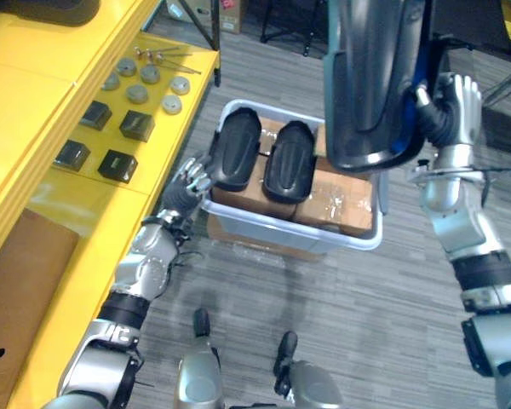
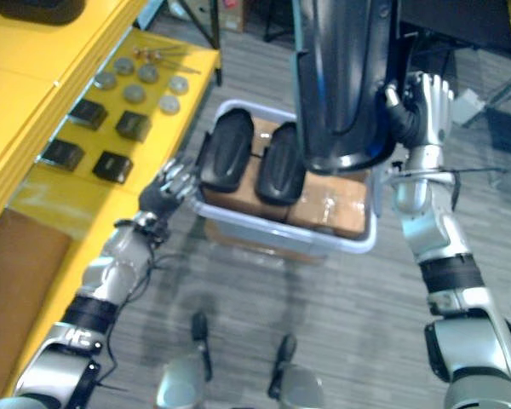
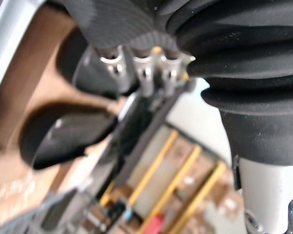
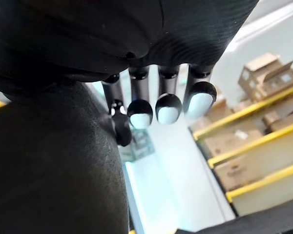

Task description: Walk over and take plastic housings, then place them on the shelf

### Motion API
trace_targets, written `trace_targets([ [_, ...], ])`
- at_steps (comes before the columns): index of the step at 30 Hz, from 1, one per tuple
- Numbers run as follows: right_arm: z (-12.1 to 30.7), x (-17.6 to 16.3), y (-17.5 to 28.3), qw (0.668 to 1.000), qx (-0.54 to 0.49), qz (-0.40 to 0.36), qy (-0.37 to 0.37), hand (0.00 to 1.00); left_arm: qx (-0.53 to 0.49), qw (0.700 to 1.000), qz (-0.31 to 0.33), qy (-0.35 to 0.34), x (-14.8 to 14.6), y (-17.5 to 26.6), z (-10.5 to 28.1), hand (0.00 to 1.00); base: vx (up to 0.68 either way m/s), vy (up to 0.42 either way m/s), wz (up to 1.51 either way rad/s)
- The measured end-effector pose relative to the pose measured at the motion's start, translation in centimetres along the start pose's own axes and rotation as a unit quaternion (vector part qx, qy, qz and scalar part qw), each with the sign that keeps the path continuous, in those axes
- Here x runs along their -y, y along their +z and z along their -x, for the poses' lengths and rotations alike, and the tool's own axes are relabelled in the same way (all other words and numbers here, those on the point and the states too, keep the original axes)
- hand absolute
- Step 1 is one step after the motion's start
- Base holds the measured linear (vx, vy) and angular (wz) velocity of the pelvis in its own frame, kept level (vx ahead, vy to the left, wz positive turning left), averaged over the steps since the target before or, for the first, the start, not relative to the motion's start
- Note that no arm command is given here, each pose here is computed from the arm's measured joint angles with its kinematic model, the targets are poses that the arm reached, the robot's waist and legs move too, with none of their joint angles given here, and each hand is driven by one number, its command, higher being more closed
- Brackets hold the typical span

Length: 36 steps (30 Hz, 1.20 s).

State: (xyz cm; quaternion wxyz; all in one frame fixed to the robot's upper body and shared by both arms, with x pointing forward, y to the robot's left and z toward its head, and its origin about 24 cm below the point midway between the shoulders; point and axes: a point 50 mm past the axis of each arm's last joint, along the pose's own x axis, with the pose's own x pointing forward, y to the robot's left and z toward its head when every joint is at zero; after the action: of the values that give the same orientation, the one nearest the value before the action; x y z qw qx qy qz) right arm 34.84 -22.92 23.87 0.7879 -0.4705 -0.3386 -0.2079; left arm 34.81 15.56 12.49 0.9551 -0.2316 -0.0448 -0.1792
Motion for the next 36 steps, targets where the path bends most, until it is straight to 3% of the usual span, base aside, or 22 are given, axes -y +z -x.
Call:
trace_targets([
  [5,0.4,-2.0,1.7,0.999,0.029,-0.020,0.040,1.00,0.003,0.999,0.006,-0.053,2.9,-0.3,-0.5,0.00,0.00,0.018,0.04],
  [14,1.7,-4.7,3.2,0.993,0.051,-0.034,0.098,1.00,0.006,0.995,0.007,-0.095,5.4,-0.6,-1.0,0.00,0.00,0.003,0.02],
  [21,3.0,-6.8,4.3,0.987,0.067,-0.038,0.142,1.00,0.021,0.991,-0.024,-0.133,7.9,0.1,-1.6,0.00,0.00,0.001,0.01],
  [28,3.7,-7.8,4.3,0.984,0.067,-0.034,0.164,1.00,0.018,0.991,-0.068,-0.111,8.0,-0.2,-1.7,0.00,0.00,0.001,0.01],
  [36,4.8,-9.1,4.2,0.978,0.060,-0.032,0.195,1.00,-0.011,0.981,-0.181,-0.066,7.5,-0.9,-1.8,0.00,0.00,-0.001,0.04],
])
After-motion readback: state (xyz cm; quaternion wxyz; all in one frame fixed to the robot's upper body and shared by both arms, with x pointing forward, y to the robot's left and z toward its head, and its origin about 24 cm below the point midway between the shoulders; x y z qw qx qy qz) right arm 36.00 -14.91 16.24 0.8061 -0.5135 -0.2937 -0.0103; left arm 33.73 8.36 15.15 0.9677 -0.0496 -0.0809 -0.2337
